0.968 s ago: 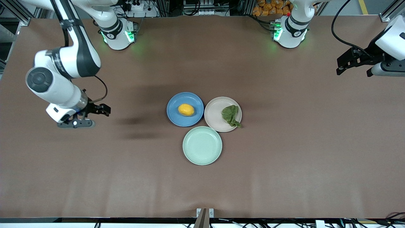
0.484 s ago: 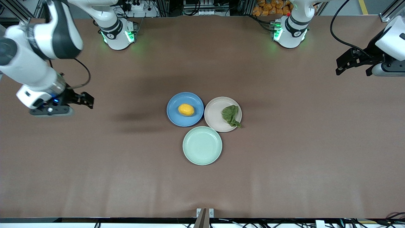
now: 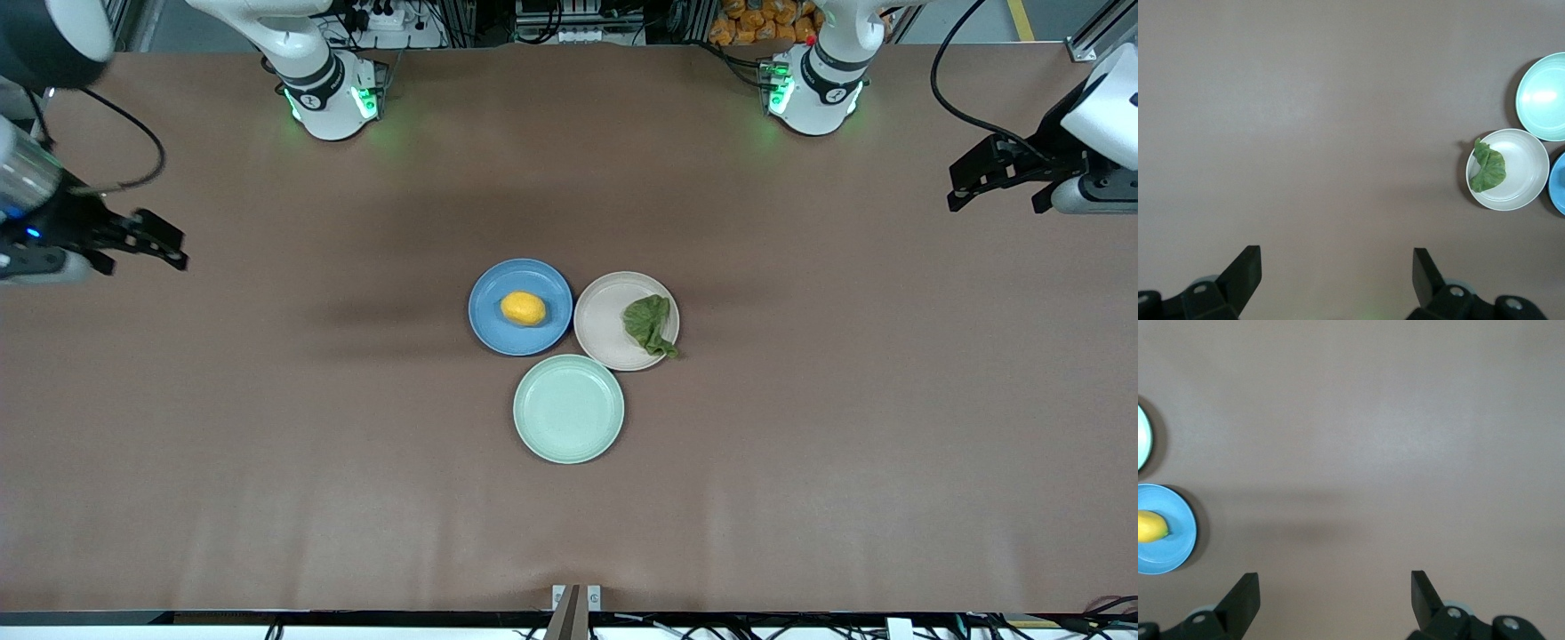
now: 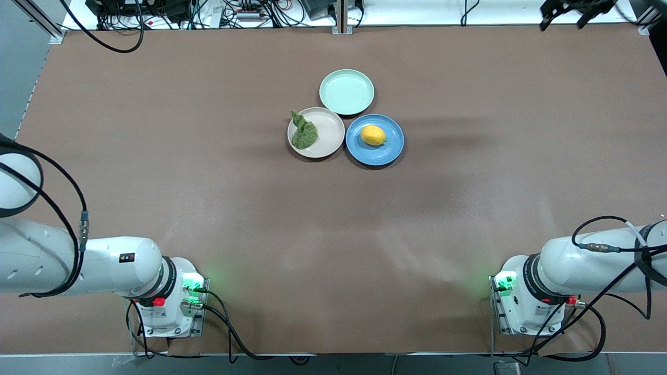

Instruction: Place lemon and lettuce in plates

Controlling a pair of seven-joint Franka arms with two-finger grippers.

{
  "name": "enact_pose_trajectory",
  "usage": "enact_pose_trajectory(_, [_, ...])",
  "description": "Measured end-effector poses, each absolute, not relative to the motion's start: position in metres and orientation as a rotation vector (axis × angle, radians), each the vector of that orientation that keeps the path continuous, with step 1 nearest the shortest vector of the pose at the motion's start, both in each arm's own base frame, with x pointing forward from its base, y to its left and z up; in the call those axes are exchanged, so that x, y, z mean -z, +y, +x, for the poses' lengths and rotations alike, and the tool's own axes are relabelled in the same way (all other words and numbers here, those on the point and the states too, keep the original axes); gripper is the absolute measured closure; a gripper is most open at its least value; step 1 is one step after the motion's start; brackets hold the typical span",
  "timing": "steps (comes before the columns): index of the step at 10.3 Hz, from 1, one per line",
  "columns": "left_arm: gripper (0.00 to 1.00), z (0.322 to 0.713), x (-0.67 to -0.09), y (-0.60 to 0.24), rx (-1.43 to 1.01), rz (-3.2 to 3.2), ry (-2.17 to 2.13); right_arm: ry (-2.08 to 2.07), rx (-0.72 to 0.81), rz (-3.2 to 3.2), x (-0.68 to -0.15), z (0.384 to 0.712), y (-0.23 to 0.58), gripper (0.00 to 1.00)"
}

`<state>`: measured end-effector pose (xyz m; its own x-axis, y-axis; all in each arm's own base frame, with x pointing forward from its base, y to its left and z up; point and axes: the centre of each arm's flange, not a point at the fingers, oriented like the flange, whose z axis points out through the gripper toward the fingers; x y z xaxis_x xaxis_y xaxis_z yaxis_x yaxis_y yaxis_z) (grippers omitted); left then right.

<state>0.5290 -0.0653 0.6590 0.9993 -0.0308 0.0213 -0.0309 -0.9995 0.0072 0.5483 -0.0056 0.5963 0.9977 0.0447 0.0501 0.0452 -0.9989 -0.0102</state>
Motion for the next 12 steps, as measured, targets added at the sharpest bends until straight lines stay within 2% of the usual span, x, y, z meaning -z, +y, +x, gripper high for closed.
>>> enact_pose_trajectory(4, [0.00, 0.528, -0.663, -0.064, -0.045, 3.133, -0.043, -0.072, 0.111, -3.128, -0.656, 0.539, -0.012, 0.00])
enact_pose_trajectory(12, [0.00, 0.527, -0.663, -0.064, -0.041, 3.134, -0.042, -0.076, 0.096, -3.128, -0.656, 0.538, -0.025, 0.00])
